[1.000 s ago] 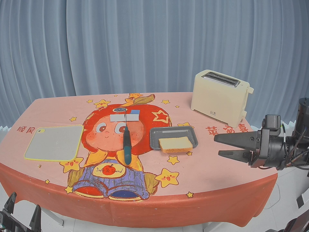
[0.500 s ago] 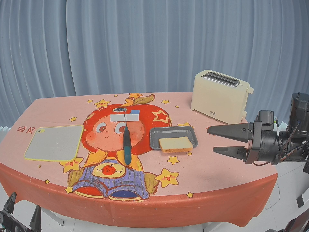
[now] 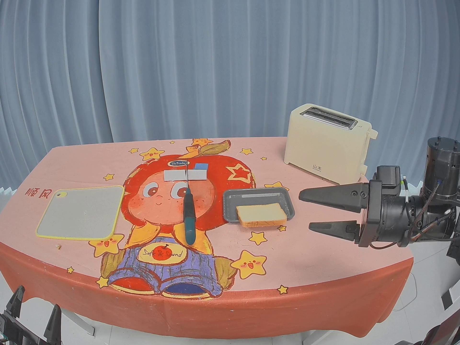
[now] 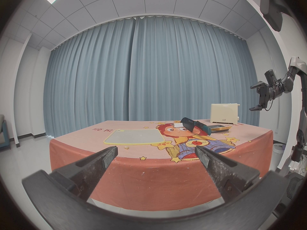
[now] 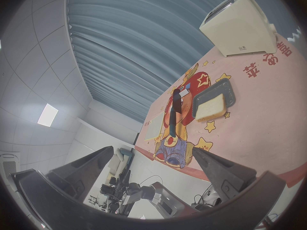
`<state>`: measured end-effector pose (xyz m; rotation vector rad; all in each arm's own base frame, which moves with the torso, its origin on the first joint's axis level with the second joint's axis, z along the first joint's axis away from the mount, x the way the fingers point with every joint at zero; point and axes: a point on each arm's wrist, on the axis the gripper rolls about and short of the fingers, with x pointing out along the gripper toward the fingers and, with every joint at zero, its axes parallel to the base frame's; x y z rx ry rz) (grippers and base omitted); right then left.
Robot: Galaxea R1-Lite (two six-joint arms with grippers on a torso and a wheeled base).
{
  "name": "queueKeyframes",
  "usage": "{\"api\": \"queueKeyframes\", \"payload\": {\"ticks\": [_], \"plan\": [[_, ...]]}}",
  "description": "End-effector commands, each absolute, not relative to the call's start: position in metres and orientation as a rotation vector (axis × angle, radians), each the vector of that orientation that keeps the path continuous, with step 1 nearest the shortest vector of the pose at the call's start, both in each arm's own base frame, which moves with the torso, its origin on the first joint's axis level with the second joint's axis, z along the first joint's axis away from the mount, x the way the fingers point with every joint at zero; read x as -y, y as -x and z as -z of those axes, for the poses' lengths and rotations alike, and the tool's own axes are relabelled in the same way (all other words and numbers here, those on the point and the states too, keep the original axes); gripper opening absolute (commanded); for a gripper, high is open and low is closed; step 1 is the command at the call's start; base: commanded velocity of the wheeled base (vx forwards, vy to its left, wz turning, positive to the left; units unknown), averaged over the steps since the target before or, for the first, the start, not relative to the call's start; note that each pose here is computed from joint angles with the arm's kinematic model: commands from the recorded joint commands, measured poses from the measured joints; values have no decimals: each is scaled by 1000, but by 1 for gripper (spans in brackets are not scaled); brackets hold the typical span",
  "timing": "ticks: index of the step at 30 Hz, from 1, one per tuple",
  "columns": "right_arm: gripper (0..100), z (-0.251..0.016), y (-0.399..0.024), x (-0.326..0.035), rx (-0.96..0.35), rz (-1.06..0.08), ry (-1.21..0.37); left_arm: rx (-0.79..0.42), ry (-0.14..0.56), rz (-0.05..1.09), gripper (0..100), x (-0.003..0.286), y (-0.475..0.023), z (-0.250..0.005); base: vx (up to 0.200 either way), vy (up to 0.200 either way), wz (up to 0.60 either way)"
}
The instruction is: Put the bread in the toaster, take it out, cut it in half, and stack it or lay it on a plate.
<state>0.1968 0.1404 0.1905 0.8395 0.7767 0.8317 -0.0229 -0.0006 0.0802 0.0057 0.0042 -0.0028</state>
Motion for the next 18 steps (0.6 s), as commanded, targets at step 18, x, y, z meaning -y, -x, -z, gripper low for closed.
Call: {"api": "queueKeyframes", "payload": {"ticks": [18], "plan": [[100,-170,-222,-151,-861,-759,-894,-6,-6,3,100,1,23,-75,0,0,0]]}}
